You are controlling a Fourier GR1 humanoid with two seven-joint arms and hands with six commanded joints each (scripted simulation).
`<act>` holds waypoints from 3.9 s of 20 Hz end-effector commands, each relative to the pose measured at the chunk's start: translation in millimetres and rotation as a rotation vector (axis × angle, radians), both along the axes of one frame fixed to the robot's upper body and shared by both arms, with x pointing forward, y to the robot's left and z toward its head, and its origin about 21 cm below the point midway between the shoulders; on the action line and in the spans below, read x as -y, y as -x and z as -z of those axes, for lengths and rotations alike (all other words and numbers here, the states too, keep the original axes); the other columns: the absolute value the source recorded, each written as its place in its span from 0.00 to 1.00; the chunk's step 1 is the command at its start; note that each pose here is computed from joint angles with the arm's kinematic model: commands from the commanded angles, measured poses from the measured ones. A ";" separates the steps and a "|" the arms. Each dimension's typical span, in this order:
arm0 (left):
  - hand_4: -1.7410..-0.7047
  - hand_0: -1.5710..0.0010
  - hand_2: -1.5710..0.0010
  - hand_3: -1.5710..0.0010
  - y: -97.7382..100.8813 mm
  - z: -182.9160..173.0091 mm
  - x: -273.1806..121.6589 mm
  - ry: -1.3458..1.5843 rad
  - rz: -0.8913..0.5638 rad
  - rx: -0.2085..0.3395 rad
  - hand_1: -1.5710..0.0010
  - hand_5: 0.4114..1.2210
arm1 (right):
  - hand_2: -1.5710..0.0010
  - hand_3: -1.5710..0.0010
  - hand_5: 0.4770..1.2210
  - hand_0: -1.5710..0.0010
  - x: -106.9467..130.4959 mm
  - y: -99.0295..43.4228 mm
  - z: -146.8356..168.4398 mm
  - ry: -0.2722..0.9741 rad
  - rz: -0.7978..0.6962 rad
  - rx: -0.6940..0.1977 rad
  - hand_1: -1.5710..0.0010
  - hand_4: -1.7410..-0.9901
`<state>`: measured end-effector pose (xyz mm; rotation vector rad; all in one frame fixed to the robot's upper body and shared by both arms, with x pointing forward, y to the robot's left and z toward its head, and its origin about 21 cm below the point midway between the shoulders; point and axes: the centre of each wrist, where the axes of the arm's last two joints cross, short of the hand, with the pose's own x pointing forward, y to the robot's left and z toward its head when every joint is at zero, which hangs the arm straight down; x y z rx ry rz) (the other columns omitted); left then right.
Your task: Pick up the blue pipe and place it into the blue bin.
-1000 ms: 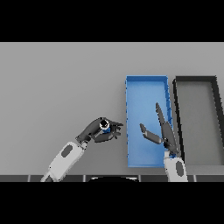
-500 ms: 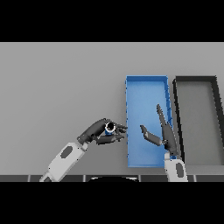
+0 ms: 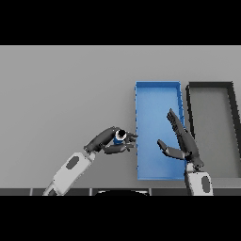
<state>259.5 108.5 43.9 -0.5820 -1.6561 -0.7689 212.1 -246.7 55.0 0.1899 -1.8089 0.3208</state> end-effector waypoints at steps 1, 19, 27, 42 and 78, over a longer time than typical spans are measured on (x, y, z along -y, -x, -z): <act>0.00 0.00 0.00 0.05 2.9 2.0 -0.4 -0.008 0.002 -0.003 0.00 1.00 | 1.00 1.00 0.11 1.00 2.3 -0.2 -9.3 0.007 -0.067 -0.013 1.00 0.65; 0.00 0.00 0.00 0.02 0.8 1.0 -0.6 0.005 0.049 0.005 0.00 1.00 | 1.00 1.00 0.07 1.00 -106.2 -45.7 -101.5 0.295 -0.678 0.027 1.00 0.69; 0.18 0.37 0.46 0.48 -3.6 -5.1 -9.2 -0.214 0.075 0.018 0.44 1.00 | 0.66 0.72 0.04 0.66 -146.0 -69.1 -108.2 0.344 -0.781 0.020 0.66 0.51; 0.09 0.09 0.22 0.15 -3.3 -3.6 -9.1 0.008 0.031 0.017 0.14 1.00 | 0.02 0.03 0.93 0.02 -154.9 -66.6 -101.3 0.239 -0.868 0.080 0.02 0.35; 0.81 1.00 1.00 1.00 -1.3 4.9 -22.5 -0.252 0.042 0.031 1.00 0.10 | 0.00 0.00 0.85 0.00 -106.9 -108.5 -275.9 -0.128 -0.656 0.127 0.00 0.01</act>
